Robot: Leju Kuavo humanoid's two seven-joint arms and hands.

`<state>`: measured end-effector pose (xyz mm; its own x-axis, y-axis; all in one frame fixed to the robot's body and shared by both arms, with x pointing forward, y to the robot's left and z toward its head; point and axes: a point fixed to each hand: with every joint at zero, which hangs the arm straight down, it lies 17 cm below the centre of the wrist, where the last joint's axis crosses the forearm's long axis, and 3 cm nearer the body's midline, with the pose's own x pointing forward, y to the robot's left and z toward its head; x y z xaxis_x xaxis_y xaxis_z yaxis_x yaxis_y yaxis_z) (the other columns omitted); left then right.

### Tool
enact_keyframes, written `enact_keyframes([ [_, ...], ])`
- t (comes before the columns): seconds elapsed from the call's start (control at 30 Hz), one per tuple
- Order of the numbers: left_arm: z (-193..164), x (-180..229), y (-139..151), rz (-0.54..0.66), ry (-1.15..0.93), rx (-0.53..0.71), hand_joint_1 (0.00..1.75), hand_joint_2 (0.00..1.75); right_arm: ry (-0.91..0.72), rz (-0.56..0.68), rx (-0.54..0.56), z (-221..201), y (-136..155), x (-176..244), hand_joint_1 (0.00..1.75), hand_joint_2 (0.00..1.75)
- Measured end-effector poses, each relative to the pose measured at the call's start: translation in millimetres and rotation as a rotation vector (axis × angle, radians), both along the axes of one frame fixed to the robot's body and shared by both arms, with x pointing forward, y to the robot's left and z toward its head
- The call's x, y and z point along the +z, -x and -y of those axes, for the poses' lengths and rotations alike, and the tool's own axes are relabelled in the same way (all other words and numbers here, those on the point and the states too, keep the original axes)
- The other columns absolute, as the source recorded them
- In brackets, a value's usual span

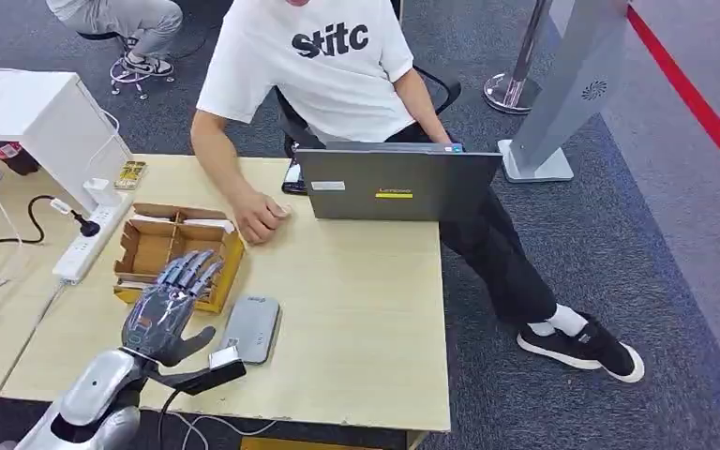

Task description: Pass the card to the sensor for recognition and then transmit it.

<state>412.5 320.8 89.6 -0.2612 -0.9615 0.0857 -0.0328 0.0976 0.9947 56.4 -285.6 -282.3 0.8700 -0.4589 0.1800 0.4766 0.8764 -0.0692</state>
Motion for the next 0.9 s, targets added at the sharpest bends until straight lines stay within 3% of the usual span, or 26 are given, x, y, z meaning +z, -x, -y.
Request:
enact_keyframes([
  [0.33,-30.2,-2.0,-1.0,0.009,-0.120,0.079,0.00,1.75,-0.007,0.002,0.004,-1.1,0.0,0.0,0.00,1.75],
  [0.9,-60.6,-9.9,-11.0,0.017,-0.148,0.154,0.00,1.75,-0.003,0.001,0.024,-1.1,-0.4,0.0,0.00,1.75],
])
